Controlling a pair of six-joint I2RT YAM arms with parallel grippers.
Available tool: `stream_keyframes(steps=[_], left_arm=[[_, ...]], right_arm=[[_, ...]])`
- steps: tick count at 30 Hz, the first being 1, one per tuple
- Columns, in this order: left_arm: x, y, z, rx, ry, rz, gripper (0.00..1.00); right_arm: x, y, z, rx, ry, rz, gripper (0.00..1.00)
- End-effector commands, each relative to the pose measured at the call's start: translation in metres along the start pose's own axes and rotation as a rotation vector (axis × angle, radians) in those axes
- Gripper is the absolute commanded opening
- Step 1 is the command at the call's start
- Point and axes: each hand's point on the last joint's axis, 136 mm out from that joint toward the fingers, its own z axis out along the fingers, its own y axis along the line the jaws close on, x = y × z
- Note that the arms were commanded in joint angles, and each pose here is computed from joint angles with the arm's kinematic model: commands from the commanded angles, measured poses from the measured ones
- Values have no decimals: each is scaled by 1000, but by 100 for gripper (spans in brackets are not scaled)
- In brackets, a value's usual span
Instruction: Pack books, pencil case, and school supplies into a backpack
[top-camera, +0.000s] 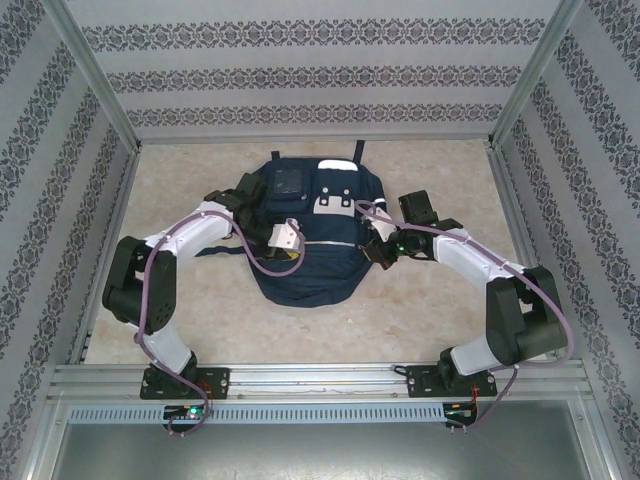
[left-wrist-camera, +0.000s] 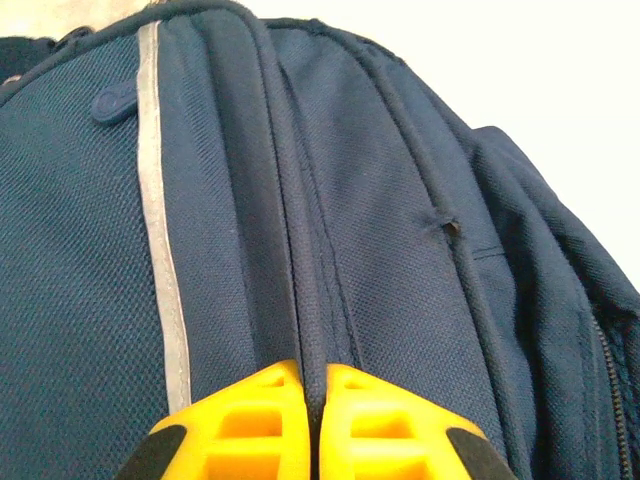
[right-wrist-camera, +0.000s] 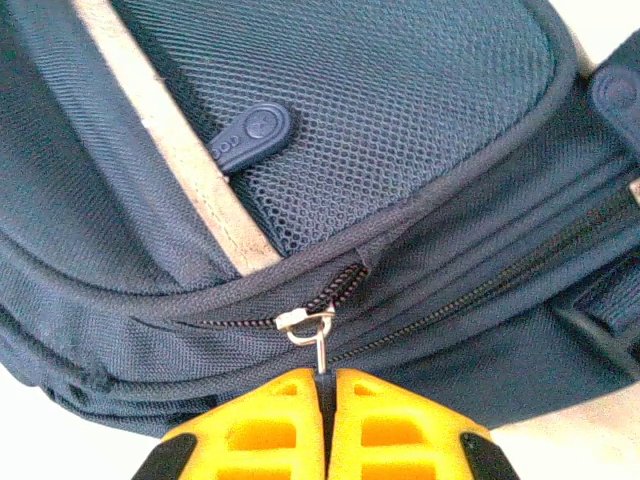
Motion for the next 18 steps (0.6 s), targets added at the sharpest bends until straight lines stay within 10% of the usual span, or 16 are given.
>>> stream_keyframes(steps=[1,8,18], left_arm=[[54,-1,-38,-61,201,-89,0],[91,33,-78,-224,205,-121,35],[-7,-2,-17,-85,3,-38,57]], right_arm=[[-11,-4,-10,13,-39,-58,0],[-24,51,-5,-133,-83,-137,0],[-45,81,-8,-224,-142,-127,0]])
